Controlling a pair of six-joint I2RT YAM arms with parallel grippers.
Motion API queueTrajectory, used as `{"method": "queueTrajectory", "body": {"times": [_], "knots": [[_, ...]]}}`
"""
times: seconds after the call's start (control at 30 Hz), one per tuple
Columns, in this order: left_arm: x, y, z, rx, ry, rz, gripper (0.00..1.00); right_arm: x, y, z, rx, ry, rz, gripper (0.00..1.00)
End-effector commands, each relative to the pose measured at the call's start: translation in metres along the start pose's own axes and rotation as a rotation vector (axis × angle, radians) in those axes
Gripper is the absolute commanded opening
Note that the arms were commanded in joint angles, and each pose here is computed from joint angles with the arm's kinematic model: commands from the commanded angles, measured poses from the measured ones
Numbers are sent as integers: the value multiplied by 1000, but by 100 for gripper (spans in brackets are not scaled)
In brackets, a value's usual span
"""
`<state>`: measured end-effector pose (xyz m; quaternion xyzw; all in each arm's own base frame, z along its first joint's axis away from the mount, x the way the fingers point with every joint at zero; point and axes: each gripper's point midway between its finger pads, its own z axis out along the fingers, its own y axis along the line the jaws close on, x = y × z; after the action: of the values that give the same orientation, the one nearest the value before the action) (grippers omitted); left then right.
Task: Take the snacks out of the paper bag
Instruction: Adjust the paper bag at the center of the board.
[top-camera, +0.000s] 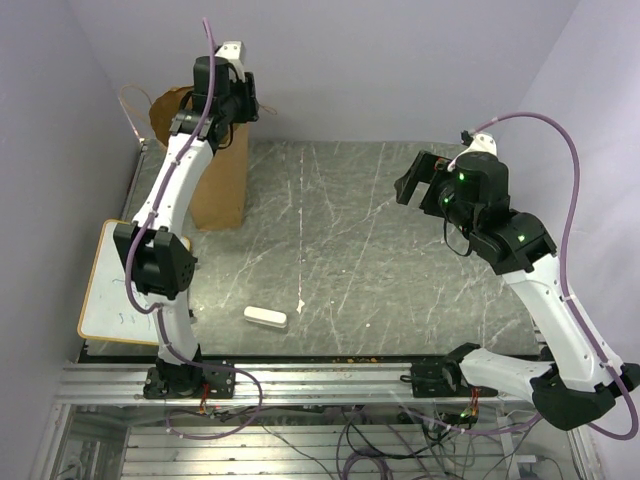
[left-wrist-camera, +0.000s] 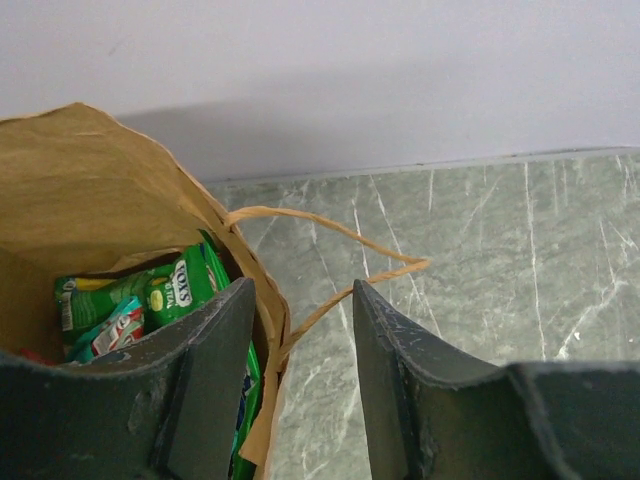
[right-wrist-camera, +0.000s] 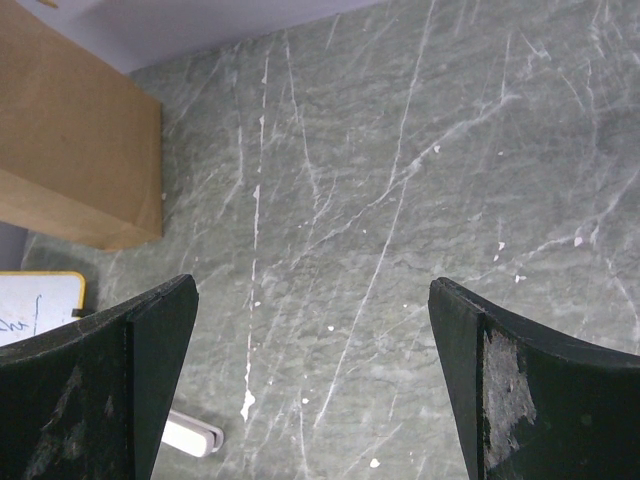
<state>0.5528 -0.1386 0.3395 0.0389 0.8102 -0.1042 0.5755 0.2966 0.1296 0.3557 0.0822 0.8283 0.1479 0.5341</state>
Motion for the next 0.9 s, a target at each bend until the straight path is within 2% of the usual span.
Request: {"method": "queueTrajectory", "body": {"times": [0.0,0.23,0.57,0.87], "knots": [[-11,-14,6,54,-60,9,55,-15,-1,-1,9,-48,-3,100],[-11,-12,-14,35,-89,-37,64,-18,-2,-2,15,-53,-28,100],[-2,-3,-26,-42,-76,43,68,-13,3,2,-15,-36,-37,100],[-10,-9,4,-63,-66,58,59,-15,2,3,-3,-40,-44,100]]}}
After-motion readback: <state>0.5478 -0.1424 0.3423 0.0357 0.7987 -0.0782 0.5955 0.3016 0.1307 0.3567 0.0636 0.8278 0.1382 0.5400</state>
